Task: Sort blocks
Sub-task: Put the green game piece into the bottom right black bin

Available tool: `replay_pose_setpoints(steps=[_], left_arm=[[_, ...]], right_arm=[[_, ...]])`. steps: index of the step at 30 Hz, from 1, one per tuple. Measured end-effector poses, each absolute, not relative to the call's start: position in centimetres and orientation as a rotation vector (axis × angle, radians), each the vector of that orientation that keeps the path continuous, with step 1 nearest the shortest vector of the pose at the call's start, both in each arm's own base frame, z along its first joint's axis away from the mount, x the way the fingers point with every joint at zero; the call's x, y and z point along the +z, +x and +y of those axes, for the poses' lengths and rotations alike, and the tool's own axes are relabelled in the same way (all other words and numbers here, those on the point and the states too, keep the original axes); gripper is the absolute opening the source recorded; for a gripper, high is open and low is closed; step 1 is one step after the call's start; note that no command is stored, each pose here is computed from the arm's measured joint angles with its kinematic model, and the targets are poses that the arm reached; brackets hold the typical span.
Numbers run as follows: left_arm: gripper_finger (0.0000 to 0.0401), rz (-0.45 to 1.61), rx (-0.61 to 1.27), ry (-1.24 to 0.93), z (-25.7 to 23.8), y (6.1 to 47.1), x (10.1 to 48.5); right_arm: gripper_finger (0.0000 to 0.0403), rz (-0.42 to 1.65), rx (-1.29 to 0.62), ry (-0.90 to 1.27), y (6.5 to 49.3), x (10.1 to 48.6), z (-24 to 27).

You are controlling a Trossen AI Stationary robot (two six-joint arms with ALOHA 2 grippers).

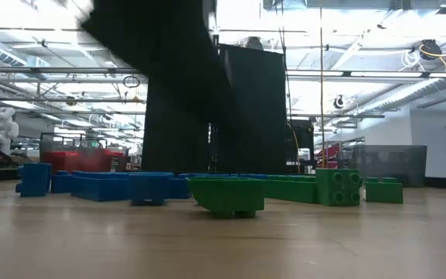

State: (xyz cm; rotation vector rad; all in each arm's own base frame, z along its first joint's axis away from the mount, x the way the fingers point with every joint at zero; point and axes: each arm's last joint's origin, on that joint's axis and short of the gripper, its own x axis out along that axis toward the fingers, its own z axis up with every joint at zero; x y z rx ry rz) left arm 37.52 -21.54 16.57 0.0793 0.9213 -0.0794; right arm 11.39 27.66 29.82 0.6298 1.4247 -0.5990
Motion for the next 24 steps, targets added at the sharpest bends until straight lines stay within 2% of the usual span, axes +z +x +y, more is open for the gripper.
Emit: replay_pose_setpoints(steps=[8, 17, 20, 24], left_arm=[[0.0293, 0.949, 0.076, 0.086, -21.3, 38.0, 13.3], [0.029, 0.96, 0.162, 0.006, -21.0, 37.8, 13.1], [0.0274, 0.986, 0.128, -0.013, -21.1, 37.7, 13.1], [0.0232, 1.012, 0.119, -0.004, -21.2, 37.4, 13.0]], right_arm=[[0.0286, 1.419, -0.613, 0.647, 11.4, 29.8, 27.7], [0.0286, 1.418, -0.61, 0.661, 11.5, 29.8, 27.8], [0.0286, 1.417, -0.612, 0.658, 11.4, 29.8, 27.7], [0.0286, 1.413, -0.612, 0.657, 11.4, 29.8, 27.7]])
